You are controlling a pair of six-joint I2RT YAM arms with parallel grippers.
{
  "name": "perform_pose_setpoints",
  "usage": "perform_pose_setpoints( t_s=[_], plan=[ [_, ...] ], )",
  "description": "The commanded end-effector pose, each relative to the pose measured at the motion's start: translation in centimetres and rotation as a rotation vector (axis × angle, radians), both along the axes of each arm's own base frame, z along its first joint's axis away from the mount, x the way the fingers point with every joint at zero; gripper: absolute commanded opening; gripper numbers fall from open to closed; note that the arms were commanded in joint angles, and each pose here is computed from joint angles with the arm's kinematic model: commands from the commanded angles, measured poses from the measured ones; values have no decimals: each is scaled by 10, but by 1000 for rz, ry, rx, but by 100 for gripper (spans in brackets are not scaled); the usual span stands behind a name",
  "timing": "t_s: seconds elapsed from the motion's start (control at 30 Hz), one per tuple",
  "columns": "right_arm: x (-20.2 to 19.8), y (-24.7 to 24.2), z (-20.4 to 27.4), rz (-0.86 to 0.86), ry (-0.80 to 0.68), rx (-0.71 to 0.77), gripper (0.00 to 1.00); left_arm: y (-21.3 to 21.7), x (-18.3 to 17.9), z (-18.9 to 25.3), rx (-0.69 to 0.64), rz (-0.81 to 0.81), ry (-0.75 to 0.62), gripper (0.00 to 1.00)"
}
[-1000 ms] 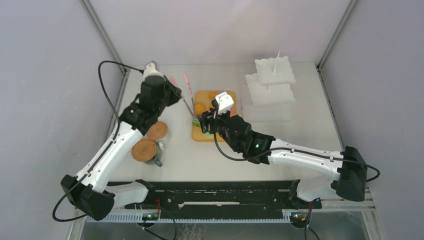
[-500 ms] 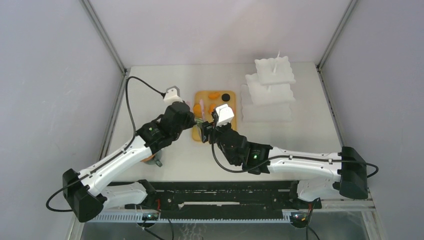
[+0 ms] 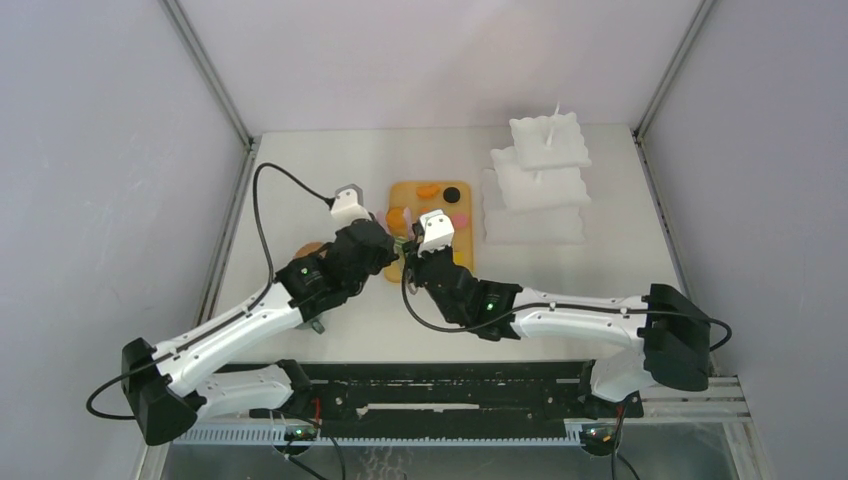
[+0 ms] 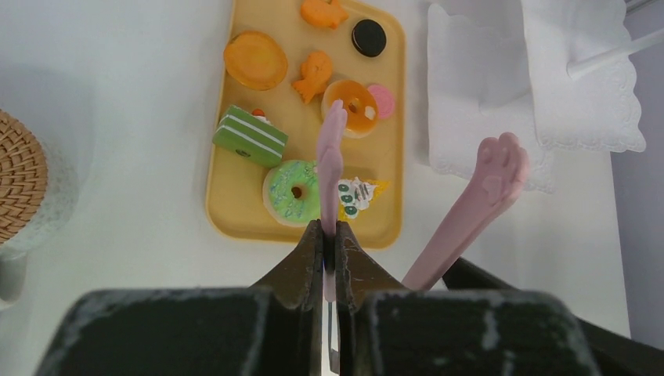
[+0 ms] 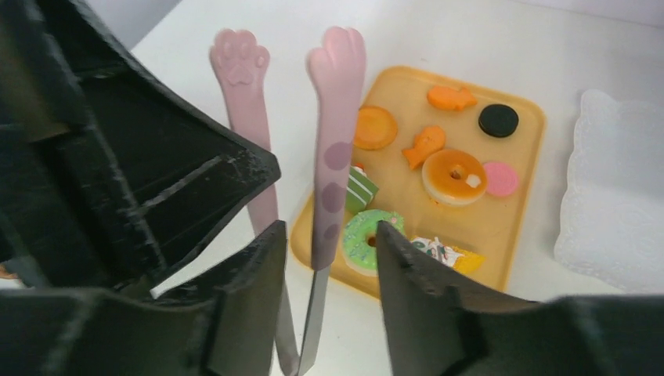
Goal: Serve the afternoon tea
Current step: Pick up the clamp from the center of the board.
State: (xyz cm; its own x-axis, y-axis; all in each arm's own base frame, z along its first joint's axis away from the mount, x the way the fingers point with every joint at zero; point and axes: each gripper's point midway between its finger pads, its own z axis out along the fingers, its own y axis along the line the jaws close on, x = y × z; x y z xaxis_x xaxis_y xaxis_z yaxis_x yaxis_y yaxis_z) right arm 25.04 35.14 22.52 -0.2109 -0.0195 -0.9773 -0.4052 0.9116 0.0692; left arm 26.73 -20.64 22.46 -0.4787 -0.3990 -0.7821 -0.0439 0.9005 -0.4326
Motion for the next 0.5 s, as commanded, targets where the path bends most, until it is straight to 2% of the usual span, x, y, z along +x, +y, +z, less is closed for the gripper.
perform_pose_setpoints(
  t_s=[0.0, 0.07, 0.1, 0.47],
  plan=[
    [12, 4, 11, -28, 13, 58, 41, 4, 1, 4, -39, 43, -35, 0],
    [17, 1, 6, -41, 36, 63, 9, 7, 1, 1, -34, 54, -38, 0],
    [20, -3, 5, -50, 44, 64, 0, 9, 1, 0, -31, 62, -39, 0],
    [32, -52, -5, -135, 82, 74, 0, 44, -4, -9, 36, 165, -57, 0]
  ],
)
